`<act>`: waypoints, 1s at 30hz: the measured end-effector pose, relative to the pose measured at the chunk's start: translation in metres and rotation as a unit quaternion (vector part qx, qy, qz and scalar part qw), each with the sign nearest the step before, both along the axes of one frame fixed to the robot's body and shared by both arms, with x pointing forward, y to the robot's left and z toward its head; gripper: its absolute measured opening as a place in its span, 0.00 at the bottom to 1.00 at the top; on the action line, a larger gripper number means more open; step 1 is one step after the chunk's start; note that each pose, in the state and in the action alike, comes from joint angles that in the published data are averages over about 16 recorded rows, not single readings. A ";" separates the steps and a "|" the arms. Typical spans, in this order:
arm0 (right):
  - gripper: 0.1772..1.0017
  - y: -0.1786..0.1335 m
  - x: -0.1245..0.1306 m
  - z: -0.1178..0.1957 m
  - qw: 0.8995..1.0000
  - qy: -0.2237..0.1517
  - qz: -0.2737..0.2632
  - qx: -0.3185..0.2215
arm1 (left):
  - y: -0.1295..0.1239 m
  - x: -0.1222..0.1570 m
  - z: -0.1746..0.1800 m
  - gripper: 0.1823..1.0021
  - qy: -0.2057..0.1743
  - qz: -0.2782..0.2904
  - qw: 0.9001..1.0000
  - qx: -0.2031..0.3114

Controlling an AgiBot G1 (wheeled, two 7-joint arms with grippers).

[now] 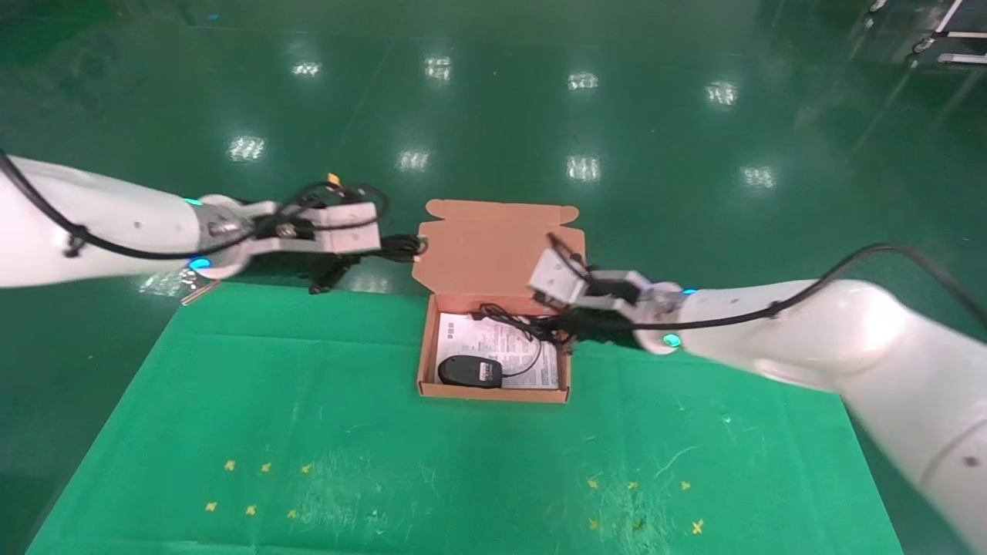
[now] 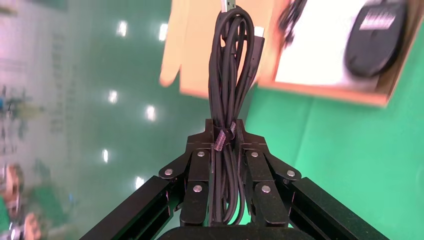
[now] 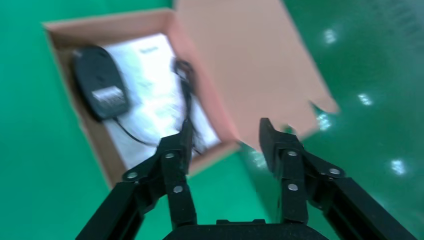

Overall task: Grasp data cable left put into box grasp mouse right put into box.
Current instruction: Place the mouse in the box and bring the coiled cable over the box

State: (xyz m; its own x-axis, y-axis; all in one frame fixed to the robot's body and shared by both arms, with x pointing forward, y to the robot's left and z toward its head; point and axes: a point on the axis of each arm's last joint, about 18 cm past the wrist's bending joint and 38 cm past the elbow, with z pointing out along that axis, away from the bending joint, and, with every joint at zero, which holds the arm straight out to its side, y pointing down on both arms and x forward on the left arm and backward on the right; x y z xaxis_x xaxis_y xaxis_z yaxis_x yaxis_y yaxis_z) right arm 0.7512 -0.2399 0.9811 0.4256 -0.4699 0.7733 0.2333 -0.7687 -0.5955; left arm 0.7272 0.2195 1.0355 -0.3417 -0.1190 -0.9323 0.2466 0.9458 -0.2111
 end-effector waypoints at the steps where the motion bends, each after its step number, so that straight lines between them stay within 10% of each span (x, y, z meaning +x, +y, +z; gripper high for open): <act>1: 0.36 -0.008 -0.002 0.004 1.000 -0.004 -0.004 0.001 | -0.005 0.004 -0.004 0.09 -0.001 -0.006 1.000 0.002; 30: 0.93 -0.129 -0.078 0.054 0.996 -0.063 -0.061 0.003 | -0.085 0.033 -0.087 0.09 0.003 -0.117 0.992 0.039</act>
State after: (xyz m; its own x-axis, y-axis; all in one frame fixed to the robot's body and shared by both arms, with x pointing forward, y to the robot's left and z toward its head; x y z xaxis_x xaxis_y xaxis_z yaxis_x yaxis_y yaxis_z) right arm 0.6735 -0.3686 1.0351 0.2655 -0.5171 0.8137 0.2111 -0.7924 -0.5724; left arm 0.7603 0.1349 0.9487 -0.3577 0.0374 -0.9331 0.4601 0.8766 -0.1413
